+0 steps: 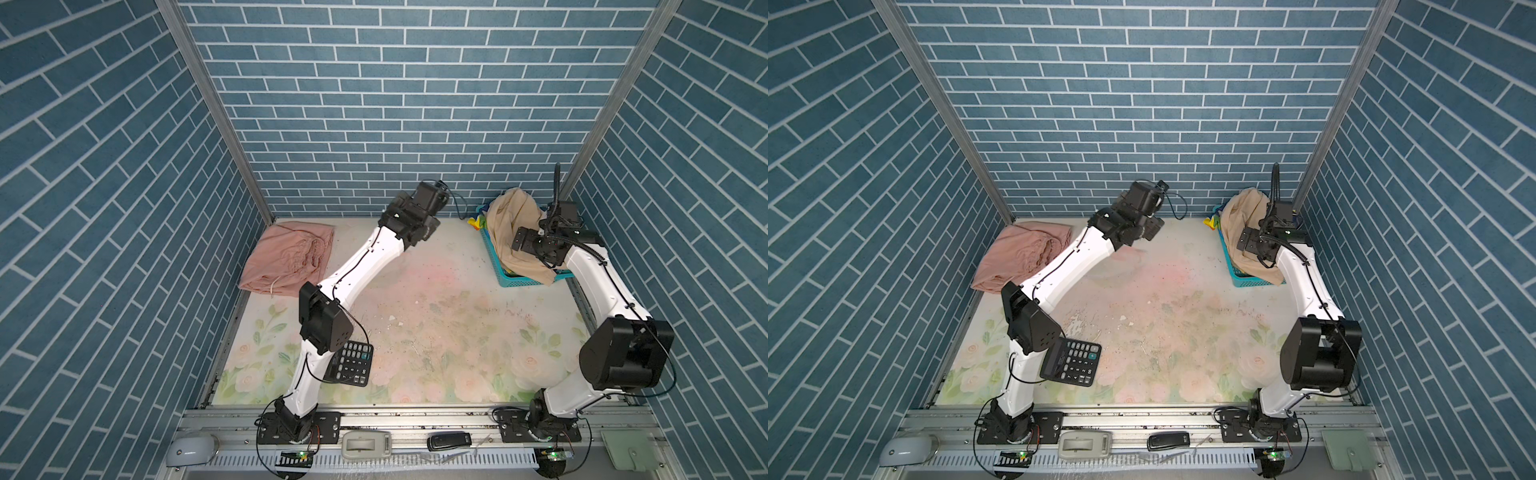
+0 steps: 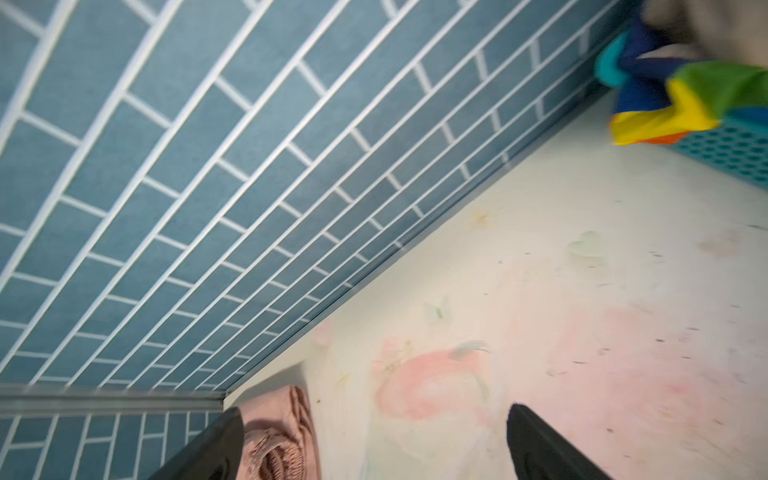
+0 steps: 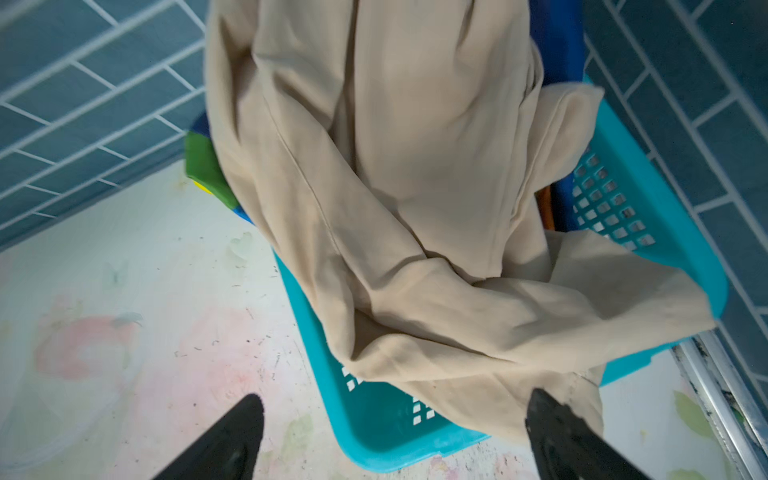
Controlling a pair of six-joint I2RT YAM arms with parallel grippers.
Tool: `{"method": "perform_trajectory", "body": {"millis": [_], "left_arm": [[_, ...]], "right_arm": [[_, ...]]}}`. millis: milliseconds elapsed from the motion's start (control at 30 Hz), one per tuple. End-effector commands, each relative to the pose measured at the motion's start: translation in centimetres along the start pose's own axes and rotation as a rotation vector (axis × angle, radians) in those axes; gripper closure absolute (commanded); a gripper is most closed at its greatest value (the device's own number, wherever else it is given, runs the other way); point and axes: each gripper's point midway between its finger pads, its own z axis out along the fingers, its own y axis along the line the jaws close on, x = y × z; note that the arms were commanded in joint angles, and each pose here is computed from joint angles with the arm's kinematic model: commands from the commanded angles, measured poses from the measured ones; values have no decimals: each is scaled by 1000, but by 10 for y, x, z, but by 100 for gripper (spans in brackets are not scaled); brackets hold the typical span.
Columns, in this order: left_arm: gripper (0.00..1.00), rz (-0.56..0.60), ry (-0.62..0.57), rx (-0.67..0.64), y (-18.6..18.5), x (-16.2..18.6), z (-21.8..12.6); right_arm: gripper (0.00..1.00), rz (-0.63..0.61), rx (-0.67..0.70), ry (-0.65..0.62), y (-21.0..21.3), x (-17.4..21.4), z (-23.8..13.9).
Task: Fold and stack the shorts
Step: 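Grasp the beige trousers in the teal basket with the right gripper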
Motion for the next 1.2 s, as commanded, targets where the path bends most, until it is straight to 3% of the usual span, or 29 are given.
{"method": "perform_trajectory", "body": {"millis": [0, 233, 300, 400, 467, 700, 833, 1033, 1100, 1167], "left_arm": [[0, -30, -20, 98, -35, -8, -3], [0, -147, 92, 302, -88, 21, -9], [0, -173, 105, 339, -96, 29, -12], [0, -197, 101, 353, -97, 35, -16], [0, -192, 97, 345, -94, 35, -18], [0, -216, 58, 284, -63, 16, -34], [0, -332, 11, 281, -26, 4, -50], [1, -519, -23, 205, 57, 23, -71], [0, -604, -34, 183, 84, 39, -78], [0, -689, -46, 142, 113, 60, -86]], "right_arm": [[4, -32, -13, 83, 5, 19, 26], [27, -37, 1, 166, 6, 37, 71], [41, -39, -1, 177, 7, 37, 78], [81, -40, -4, 158, 9, 30, 76], [98, -40, -14, 127, 13, 19, 65], [100, -72, -136, -61, 56, -46, -17], [100, -169, -366, -210, 132, -79, -100], [100, -430, -843, -393, 276, -60, -264], [100, -471, -972, -410, 300, -47, -296], [100, -472, -1018, -414, 310, -42, -304]]}}
